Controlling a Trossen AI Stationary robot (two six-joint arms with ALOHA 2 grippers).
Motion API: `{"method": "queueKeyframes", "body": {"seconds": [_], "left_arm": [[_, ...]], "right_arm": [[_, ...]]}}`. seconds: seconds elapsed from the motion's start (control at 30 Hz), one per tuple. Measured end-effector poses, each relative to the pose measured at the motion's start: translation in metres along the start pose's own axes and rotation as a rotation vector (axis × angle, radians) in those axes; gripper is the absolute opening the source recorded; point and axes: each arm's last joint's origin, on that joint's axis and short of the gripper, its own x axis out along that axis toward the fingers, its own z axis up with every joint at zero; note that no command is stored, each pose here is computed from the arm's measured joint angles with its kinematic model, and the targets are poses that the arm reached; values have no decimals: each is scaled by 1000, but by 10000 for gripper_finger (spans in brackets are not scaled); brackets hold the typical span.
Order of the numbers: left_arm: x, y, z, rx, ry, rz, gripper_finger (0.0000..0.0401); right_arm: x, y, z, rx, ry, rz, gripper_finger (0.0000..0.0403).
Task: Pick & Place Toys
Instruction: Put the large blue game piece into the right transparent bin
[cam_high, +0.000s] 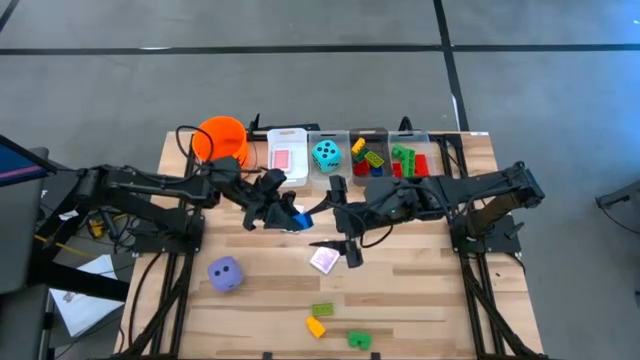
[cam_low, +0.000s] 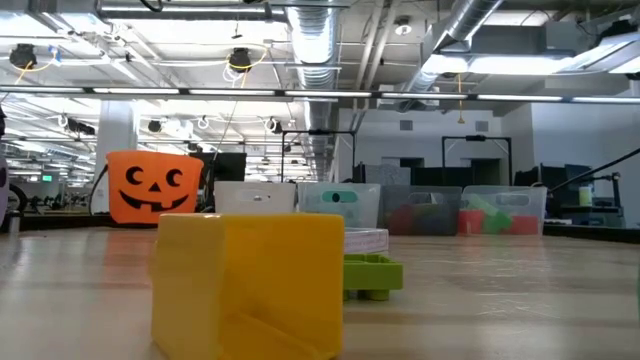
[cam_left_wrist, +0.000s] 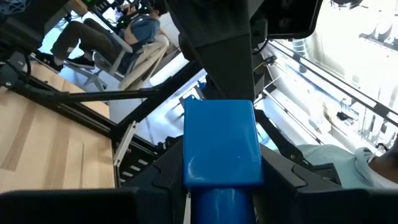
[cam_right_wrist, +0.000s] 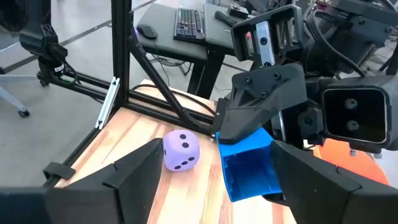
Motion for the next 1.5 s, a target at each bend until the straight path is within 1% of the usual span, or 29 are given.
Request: {"method": "queueKeyframes", "body": {"seconds": [0.23,0.43,0.87,1.1,1.3,1.4,1.5], "left_arm": [[-2,-2,1,1,-12,1,122],[-2,-2,1,-4,3,-8,122],[-3,-5,-1,-66,51,-35,122],[-18,-14,1,-77,76,12,122],[-20,-18,2,-70,79,1,122],[-20,-16,1,-76,82,13,122],[-19,-15,1,-58,77,19,122]], "right_arm": [[1,-1,0,-50,6,-33,292],[1,0,-1,-51,7,-31,292],[2,1,0,-54,3,-29,292],[6,1,-5,-56,36,-43,292],[6,-4,-6,-49,36,-57,292],[6,-4,-5,-49,33,-50,292],[5,-4,-5,-48,27,-50,292]]}}
